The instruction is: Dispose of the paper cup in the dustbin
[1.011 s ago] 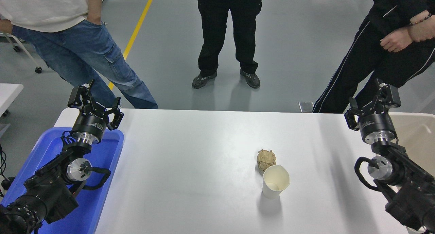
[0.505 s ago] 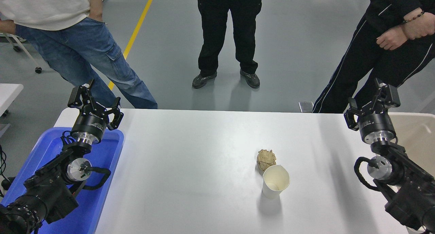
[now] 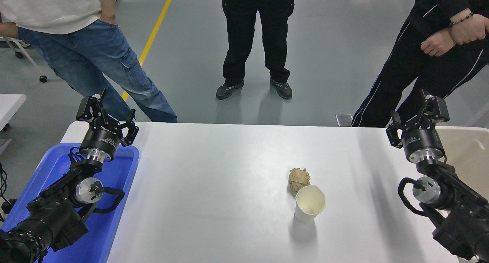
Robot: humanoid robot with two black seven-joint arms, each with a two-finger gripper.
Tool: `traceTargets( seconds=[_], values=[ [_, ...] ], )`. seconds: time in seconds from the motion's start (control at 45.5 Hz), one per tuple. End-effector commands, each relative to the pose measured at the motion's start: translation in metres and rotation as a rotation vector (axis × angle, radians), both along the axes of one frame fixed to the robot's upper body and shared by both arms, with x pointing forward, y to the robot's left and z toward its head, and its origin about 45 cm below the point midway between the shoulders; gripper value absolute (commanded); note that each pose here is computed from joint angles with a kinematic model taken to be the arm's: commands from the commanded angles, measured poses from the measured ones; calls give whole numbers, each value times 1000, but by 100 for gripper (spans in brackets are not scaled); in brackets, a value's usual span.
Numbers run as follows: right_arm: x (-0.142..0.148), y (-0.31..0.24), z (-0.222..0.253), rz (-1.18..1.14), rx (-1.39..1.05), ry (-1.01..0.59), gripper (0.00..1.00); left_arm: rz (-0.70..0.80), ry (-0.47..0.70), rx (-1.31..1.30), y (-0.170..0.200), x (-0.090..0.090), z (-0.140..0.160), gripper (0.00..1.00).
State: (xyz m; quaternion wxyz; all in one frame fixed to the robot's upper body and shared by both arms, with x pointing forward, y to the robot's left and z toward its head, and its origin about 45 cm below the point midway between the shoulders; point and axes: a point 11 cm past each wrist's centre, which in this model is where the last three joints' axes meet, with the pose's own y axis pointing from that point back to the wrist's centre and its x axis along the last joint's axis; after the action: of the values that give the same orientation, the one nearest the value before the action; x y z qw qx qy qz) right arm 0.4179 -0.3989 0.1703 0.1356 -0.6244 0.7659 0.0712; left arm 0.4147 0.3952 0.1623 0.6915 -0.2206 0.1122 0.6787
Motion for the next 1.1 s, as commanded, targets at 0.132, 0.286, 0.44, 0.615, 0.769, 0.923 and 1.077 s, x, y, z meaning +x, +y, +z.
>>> traceTargets(
  seconds=[0.132, 0.286, 0.44, 0.615, 0.769, 0.923, 1.077],
  values=[
    [-3, 1, -9, 12, -30, 34, 100, 0, 1, 0, 0, 0, 0, 100],
    [-2, 0, -7, 12, -32, 30, 100, 0, 1, 0, 0, 0, 0, 100],
    [0, -3, -1, 17, -50, 23, 100, 0, 1, 0, 0, 0, 0, 100],
    [10, -10, 17, 71, -172, 26, 100, 0, -1, 0, 0, 0, 0, 100],
    [23, -7, 32, 192, -400, 76, 100, 0, 1, 0, 0, 0, 0, 100],
    [44, 11, 53, 335, -645, 105, 100, 0, -1, 0, 0, 0, 0, 100],
    [63, 37, 82, 506, -945, 106, 100, 0, 1, 0, 0, 0, 0, 100]
  ],
)
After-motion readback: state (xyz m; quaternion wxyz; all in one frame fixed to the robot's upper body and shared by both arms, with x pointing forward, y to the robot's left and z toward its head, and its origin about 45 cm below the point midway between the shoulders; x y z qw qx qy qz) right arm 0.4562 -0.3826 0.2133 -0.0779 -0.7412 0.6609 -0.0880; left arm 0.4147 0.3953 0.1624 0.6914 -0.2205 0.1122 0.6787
